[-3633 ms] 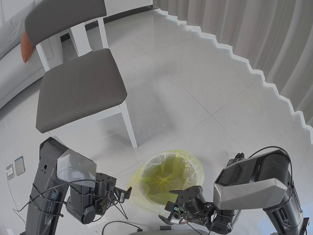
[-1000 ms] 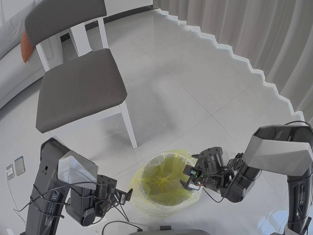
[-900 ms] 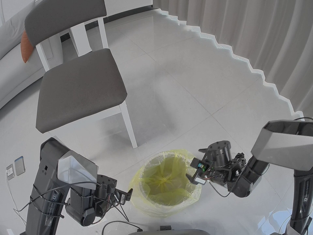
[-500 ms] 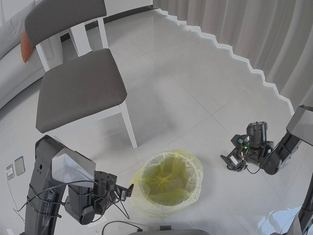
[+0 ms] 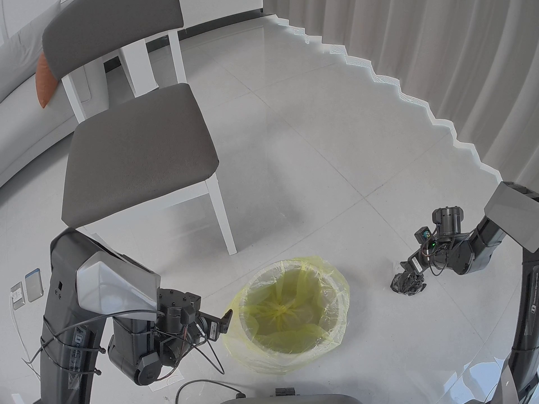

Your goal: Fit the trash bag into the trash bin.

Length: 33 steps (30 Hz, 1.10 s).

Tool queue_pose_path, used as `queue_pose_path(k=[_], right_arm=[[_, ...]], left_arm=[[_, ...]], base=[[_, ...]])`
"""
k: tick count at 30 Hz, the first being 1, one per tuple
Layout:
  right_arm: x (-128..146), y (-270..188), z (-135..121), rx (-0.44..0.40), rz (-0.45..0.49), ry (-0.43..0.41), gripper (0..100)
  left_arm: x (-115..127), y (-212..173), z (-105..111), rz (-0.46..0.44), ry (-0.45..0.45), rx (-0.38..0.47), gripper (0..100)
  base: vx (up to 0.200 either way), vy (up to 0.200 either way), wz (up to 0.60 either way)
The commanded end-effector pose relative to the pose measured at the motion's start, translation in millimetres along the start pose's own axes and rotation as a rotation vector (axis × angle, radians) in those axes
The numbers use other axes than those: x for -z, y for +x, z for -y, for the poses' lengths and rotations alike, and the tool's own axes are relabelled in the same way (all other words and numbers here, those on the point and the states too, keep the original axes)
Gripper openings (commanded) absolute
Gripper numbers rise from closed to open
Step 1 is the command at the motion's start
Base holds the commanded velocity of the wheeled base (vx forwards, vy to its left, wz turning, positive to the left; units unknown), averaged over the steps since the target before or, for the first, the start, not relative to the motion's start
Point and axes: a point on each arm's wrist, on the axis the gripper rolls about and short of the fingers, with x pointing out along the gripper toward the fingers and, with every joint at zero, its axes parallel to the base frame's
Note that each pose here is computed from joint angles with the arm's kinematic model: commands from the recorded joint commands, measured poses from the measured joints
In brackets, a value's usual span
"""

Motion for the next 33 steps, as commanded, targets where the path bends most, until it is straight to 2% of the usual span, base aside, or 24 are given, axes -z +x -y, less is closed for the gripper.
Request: queue_pose_path(k=[1, 4, 6, 10, 15, 20, 26, 27, 33], right_arm=[[19, 50, -1, -0.039, -0.111, 0.038, 100], [16, 59, -2, -0.056, -0.141, 0.057, 100], [15, 63, -3, -0.09, -0.203, 0.061, 100], [8, 69, 1, -0.098, -0.248, 0.099, 100], [3, 72, 4, -0.128, -0.315, 0.103, 100], [0, 76, 10, -0.12, -0.409, 0.122, 100], [-1, 78, 13, -0.118, -0.423, 0.146, 100], [0, 78, 13, -0.119, -0.424, 0.145, 0], [2, 76, 12, -0.124, -0.434, 0.143, 0]], left_arm=[[-3, -5, 2, 0.016, 0.0, 0.006, 100], [-5, -6, 3, 0.022, -0.005, 0.01, 100], [-5, -7, 4, 0.024, -0.006, 0.012, 100], [-5, -7, 4, 0.023, -0.008, 0.011, 100], [-5, -7, 5, 0.023, -0.009, 0.013, 100], [-5, -7, 5, 0.024, -0.009, 0.013, 100], [-5, -7, 5, 0.025, -0.007, 0.014, 100], [-5, -7, 5, 0.025, -0.008, 0.014, 100], [-6, -8, 7, 0.027, -0.006, 0.018, 100]], base=[[0.0, 0.0, 0.0], [0.0, 0.0, 0.0], [0.0, 0.0, 0.0], [0.0, 0.0, 0.0], [0.0, 0.0, 0.0], [0.0, 0.0, 0.0], [0.0, 0.0, 0.0], [0.0, 0.0, 0.0], [0.0, 0.0, 0.0]])
